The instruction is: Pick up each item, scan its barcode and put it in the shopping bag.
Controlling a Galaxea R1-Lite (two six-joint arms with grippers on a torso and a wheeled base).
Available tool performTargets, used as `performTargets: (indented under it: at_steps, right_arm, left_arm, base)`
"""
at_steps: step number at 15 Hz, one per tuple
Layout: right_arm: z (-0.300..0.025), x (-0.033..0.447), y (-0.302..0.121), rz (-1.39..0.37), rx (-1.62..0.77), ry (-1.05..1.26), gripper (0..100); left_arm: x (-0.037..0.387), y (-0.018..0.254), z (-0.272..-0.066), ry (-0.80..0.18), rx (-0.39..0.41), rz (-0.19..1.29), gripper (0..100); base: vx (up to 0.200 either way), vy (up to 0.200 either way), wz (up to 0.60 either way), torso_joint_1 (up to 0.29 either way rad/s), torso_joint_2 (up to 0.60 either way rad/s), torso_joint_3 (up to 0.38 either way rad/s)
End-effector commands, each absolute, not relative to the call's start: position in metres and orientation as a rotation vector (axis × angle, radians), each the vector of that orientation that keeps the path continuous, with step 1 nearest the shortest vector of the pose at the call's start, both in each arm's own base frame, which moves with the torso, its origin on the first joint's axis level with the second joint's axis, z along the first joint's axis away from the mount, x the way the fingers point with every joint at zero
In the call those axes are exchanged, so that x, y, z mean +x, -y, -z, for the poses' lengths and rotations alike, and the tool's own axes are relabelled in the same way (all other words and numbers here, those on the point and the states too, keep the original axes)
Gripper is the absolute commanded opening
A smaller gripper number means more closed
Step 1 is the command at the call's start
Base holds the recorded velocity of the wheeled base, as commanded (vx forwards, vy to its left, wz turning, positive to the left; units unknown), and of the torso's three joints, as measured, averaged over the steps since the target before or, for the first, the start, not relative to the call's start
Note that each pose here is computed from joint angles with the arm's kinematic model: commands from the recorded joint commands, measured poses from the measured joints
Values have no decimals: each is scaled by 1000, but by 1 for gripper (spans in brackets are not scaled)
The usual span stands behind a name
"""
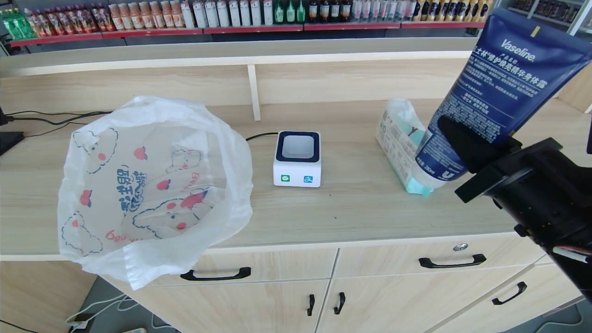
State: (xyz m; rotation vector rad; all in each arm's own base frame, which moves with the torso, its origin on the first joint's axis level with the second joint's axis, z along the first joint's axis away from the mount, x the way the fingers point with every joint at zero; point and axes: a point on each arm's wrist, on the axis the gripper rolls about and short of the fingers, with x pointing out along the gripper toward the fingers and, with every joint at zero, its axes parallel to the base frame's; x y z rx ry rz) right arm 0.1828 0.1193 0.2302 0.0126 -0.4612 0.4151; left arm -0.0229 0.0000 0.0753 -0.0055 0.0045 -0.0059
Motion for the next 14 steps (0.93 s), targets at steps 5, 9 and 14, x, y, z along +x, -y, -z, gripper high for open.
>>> performTargets:
  at_steps: [5, 9, 14]
  right_arm:
    - [-227, 186, -109, -363, -3, 453, 0]
    - [-225, 187, -107, -354, -9, 443, 0]
    - [-222, 188, -105, -346, -15, 431, 0]
  left_arm:
    - [-23, 0, -75, -5, -6, 6, 0]
    - [-23, 0, -75, -5, -6, 6, 0]
    - [-23, 0, -75, -5, -9, 3, 0]
  base:
    - [-160, 0, 0, 8, 5, 0]
    - [-150, 0, 0, -8, -1, 7]
    - [0, 40, 0, 5, 1, 0]
